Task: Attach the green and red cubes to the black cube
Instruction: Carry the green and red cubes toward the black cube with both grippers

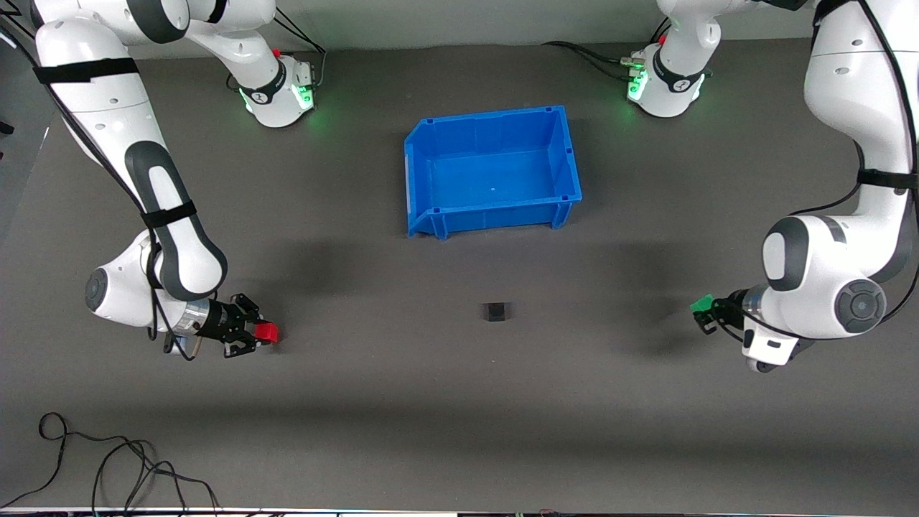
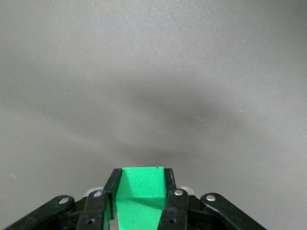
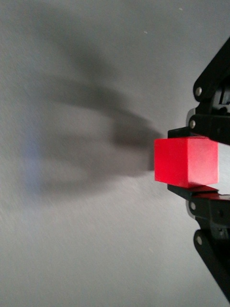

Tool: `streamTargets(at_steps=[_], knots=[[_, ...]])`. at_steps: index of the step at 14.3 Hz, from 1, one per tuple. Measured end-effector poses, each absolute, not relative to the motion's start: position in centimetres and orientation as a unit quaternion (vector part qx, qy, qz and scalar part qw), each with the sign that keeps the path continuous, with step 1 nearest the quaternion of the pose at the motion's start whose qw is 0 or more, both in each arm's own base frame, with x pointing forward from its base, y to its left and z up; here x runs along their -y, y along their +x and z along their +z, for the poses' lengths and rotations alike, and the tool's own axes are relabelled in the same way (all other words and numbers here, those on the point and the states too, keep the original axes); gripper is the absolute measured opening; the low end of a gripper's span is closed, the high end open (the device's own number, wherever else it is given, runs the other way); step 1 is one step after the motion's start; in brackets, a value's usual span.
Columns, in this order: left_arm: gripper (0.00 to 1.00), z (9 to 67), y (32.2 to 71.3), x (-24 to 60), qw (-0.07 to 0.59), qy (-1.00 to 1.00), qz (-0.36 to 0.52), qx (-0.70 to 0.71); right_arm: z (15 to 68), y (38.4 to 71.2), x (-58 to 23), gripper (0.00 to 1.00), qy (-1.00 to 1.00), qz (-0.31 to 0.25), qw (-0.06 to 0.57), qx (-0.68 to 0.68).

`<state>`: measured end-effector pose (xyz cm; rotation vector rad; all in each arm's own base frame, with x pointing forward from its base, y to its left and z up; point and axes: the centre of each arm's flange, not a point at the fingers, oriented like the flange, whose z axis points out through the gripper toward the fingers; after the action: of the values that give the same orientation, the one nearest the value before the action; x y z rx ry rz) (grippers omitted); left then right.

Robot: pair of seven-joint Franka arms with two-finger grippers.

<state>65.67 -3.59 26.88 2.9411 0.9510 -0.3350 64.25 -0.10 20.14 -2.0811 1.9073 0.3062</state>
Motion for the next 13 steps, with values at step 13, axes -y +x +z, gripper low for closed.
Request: streamTargets(at_steps=[13], knots=[[0.4,23.0,66.1,20.3,0.05,0.742,-0.11,-0.659,26.6,63.2,-24.4,0.4,-0.701,0.147,0.146,-0.683]])
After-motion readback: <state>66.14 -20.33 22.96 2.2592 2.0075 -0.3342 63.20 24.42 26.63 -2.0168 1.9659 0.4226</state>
